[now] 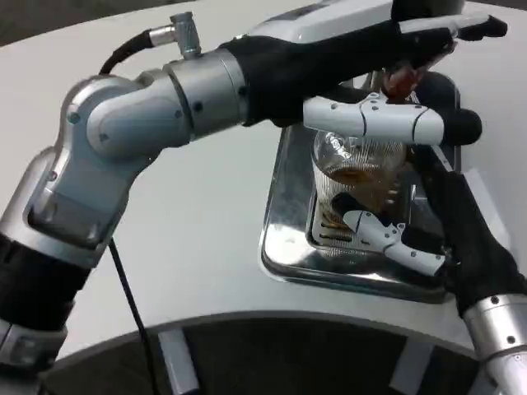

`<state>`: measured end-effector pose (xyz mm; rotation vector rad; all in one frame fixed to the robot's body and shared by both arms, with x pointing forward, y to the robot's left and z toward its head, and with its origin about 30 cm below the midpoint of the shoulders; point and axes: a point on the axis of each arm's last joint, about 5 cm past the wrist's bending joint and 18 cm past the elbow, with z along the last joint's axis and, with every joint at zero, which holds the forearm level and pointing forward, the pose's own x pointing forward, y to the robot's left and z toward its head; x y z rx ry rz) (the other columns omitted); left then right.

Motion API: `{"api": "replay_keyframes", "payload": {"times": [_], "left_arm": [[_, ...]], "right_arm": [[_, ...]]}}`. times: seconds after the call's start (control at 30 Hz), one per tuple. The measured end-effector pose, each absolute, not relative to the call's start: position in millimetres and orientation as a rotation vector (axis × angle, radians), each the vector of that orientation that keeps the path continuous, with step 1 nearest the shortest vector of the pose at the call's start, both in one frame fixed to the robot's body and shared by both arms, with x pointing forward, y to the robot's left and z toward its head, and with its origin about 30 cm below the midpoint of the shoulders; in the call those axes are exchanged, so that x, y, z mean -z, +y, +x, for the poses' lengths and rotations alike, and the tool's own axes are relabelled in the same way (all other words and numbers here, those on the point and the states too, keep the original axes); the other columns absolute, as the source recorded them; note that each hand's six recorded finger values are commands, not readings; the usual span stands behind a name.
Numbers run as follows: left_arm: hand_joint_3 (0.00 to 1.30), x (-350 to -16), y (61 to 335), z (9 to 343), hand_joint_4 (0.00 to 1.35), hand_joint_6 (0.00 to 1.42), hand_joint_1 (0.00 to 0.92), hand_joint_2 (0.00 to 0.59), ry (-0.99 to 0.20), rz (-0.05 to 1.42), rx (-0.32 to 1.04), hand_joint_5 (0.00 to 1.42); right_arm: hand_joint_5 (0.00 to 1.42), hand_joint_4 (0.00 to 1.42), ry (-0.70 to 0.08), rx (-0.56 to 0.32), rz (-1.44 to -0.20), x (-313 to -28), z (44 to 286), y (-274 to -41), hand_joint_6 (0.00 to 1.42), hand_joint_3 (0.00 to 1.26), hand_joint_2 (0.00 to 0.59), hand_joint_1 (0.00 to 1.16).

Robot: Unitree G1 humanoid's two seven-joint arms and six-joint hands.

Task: Grasp the cup under the faucet to collect the drink, then remove the cup.

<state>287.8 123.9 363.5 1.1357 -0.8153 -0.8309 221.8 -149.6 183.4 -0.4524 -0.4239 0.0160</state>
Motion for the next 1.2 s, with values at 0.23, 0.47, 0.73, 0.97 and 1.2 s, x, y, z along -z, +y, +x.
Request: {"api": "replay_keyframes", "payload": {"times": [0.23,0.47,0.73,0.97,1.2], "left_arm": [[0.07,-365,124,286,0.00,0.20,0.000,0.142,-0.820,1.153,0.830,0.09],[0.07,-365,124,285,0.00,0.20,0.000,0.142,-0.821,1.163,0.832,0.09],[0.07,-366,125,284,0.00,0.20,0.000,0.142,-0.824,1.174,0.831,0.09],[0.07,-366,125,284,0.00,0.20,0.000,0.142,-0.823,1.176,0.830,0.10],[0.07,-366,125,284,0.00,0.20,0.000,0.146,-0.823,1.177,0.831,0.10]], "right_arm": [[0.11,0.06,-0.408,-0.016,-0.440,-183,222,-146,0.14,0.06,0.231,0.71],[0.11,0.06,-0.402,-0.014,-0.433,-183,223,-142,0.13,0.06,0.231,0.71],[0.11,0.06,-0.397,-0.008,-0.428,-183,223,-139,0.13,0.06,0.231,0.71],[0.11,0.06,-0.394,-0.003,-0.433,-184,224,-136,0.13,0.06,0.231,0.71],[0.11,0.06,-0.388,0.001,-0.433,-184,225,-133,0.13,0.06,0.231,0.71]]}}
